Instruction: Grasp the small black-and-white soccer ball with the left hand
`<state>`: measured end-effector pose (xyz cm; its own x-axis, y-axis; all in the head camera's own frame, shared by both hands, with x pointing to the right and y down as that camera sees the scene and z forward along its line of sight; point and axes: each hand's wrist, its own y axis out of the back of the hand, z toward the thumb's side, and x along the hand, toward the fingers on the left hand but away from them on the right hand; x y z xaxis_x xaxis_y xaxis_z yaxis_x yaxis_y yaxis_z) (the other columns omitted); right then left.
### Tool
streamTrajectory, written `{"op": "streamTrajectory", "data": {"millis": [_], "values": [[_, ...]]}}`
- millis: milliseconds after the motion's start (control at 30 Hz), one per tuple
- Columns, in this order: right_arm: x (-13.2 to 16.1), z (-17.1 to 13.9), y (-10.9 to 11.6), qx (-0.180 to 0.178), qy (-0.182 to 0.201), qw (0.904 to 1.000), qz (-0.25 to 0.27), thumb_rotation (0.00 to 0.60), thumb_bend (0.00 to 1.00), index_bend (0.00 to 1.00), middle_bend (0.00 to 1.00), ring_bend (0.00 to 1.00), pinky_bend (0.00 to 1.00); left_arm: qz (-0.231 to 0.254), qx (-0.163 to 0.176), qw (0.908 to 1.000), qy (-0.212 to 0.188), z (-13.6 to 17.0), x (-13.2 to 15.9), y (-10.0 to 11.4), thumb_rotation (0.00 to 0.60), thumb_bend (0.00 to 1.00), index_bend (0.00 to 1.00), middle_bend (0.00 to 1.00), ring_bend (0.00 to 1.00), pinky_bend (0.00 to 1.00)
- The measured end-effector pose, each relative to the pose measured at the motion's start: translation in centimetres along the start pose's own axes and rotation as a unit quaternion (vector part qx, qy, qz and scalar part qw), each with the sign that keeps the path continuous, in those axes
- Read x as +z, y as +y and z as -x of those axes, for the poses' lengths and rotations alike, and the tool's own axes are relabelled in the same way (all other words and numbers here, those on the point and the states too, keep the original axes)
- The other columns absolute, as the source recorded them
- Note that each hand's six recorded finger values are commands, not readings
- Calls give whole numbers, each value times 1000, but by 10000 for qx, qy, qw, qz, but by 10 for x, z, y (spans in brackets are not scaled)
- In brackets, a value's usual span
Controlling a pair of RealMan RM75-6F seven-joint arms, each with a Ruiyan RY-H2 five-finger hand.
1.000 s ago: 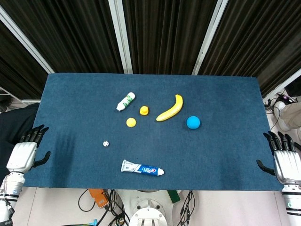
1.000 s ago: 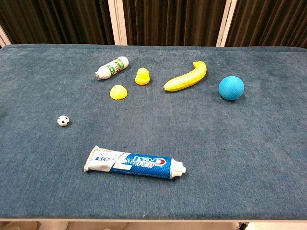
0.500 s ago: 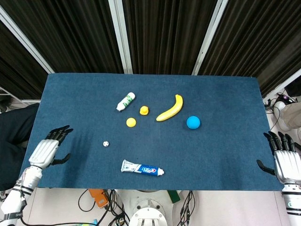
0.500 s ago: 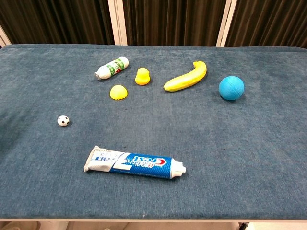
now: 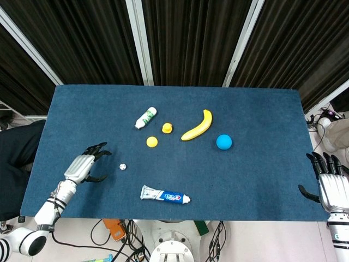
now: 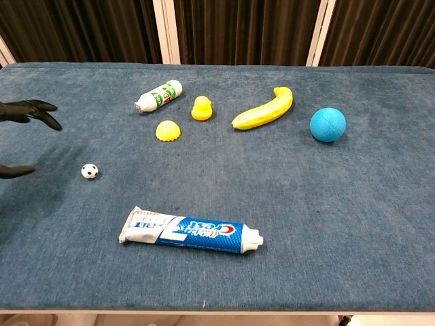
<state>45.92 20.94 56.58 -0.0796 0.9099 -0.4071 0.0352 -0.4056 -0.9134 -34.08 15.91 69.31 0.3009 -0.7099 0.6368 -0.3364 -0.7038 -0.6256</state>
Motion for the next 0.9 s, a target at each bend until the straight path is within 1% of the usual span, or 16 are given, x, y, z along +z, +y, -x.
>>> {"op": "streamTrajectory", "data": {"millis": [300, 533, 667, 900], "values": [[0, 0, 0, -1, 8, 10000, -65, 600, 349, 166, 156, 78, 0, 103, -135, 9999, 35, -16, -2, -14, 600, 222, 366, 0, 0, 56], [0, 0, -1, 17, 4, 10000, -77, 600, 349, 166, 156, 78, 0, 105, -255, 9996, 73, -27, -2, -22, 600, 222, 375, 0, 0, 56], [0, 0, -1, 31, 0, 10000, -72, 600, 350, 166, 156, 78, 0, 103, -286, 9995, 15, -31, 3, -25, 600, 223, 375, 0, 0, 56], [0, 0, -1, 40, 3, 10000, -64, 600, 350, 166, 156, 77, 0, 66, -364, 9993, -79, -37, 12, -31, 600, 222, 413, 0, 0, 56]]}}
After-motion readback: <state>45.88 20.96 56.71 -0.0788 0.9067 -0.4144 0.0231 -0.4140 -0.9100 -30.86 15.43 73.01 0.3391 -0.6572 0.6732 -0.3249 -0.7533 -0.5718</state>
